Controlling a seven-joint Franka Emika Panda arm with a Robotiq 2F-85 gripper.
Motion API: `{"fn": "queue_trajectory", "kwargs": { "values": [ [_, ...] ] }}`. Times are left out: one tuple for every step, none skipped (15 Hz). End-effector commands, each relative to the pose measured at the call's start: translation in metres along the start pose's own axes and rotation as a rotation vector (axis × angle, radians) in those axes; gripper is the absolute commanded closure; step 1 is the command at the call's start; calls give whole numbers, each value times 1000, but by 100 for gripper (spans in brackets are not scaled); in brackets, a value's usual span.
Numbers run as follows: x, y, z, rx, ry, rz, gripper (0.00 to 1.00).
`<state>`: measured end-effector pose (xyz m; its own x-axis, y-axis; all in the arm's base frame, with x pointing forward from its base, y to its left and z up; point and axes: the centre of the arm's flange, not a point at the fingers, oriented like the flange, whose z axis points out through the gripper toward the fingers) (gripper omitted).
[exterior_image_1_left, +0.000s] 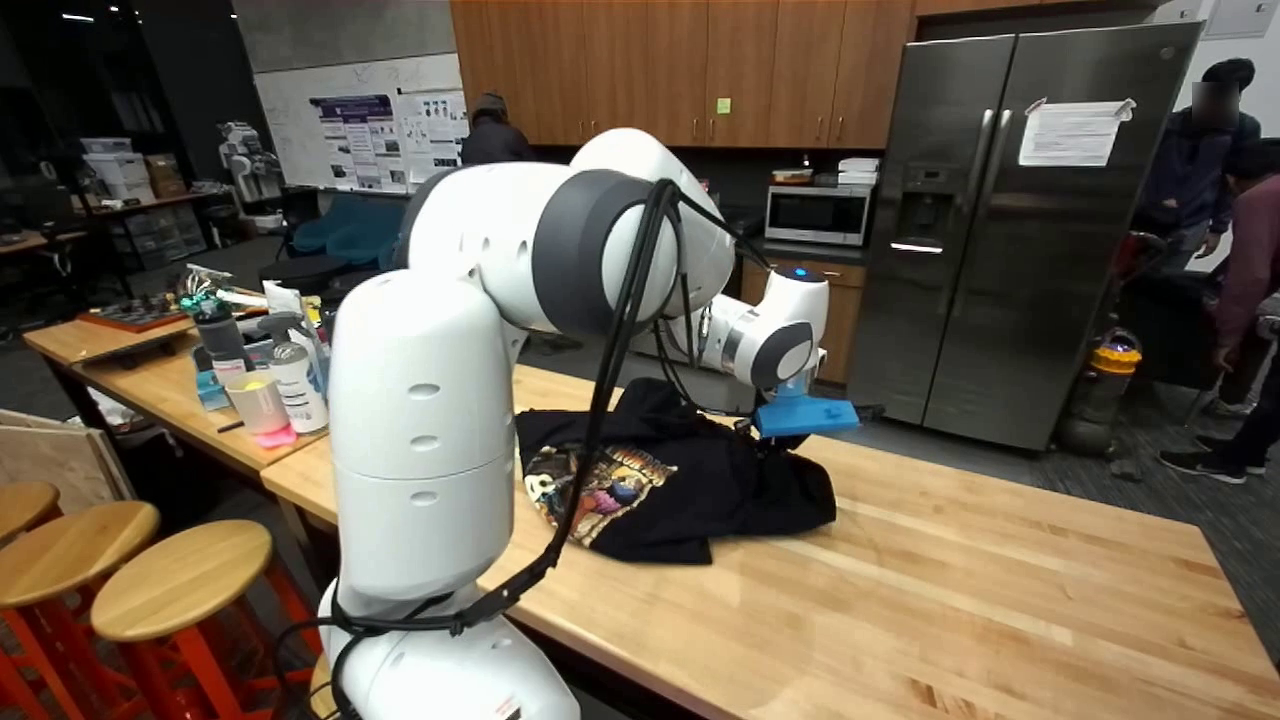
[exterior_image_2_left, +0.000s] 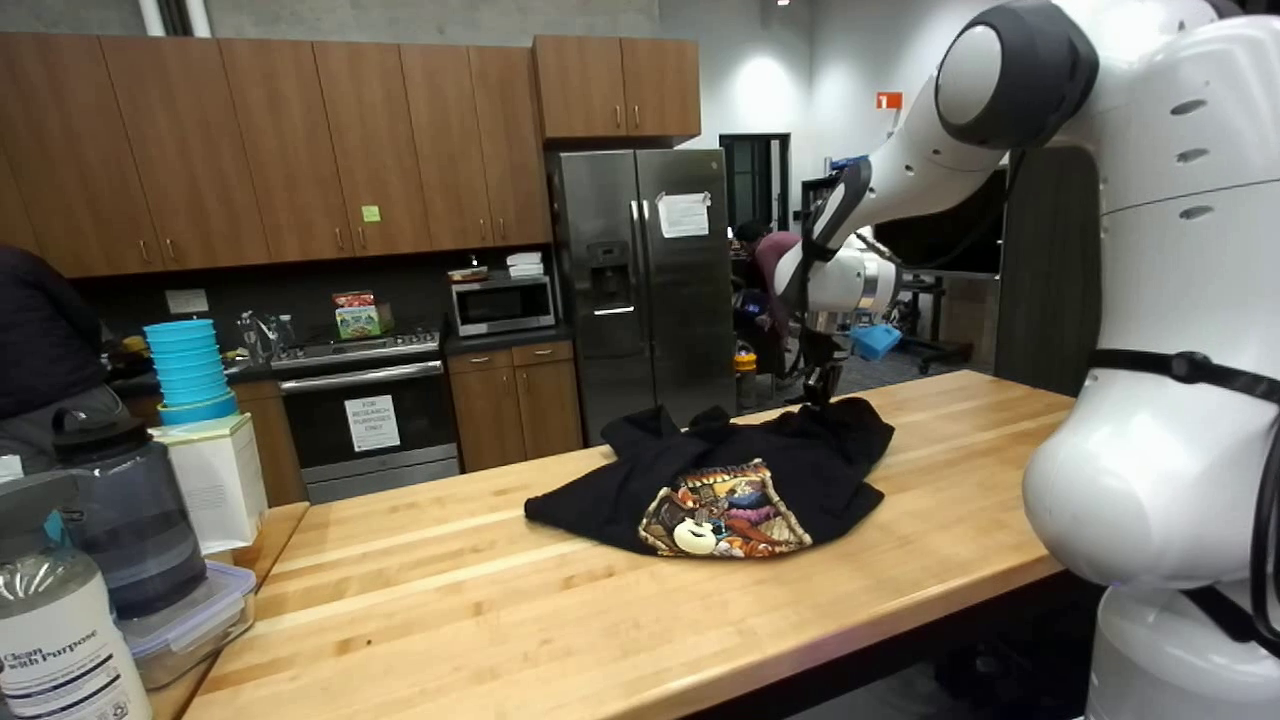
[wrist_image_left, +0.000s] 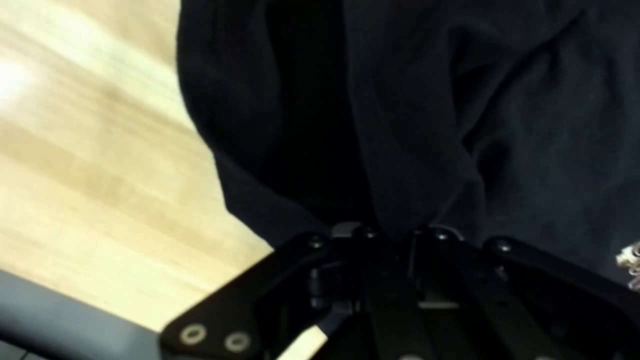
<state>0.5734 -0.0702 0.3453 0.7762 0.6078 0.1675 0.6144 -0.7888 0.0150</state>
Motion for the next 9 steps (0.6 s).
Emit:
{"fn": "queue_trajectory", "kwargs": {
  "values": [
    [11, -38, -35, -3, 89, -159, 100],
    [19, -50, -43, -6, 112, -209, 100],
    [27, -64, -51, -6, 138, -263, 99],
    [35, -78, -58, -4, 163, -313, 99],
    [40, -94, -67, -5, 189, -362, 99],
    [44, -110, -77, -5, 215, -412, 99],
    [50, -129, -88, -12, 239, -463, 99],
    [55, -147, -98, -18, 261, -515, 99],
    [61, -163, -108, -26, 281, -566, 99]
  ]
}}
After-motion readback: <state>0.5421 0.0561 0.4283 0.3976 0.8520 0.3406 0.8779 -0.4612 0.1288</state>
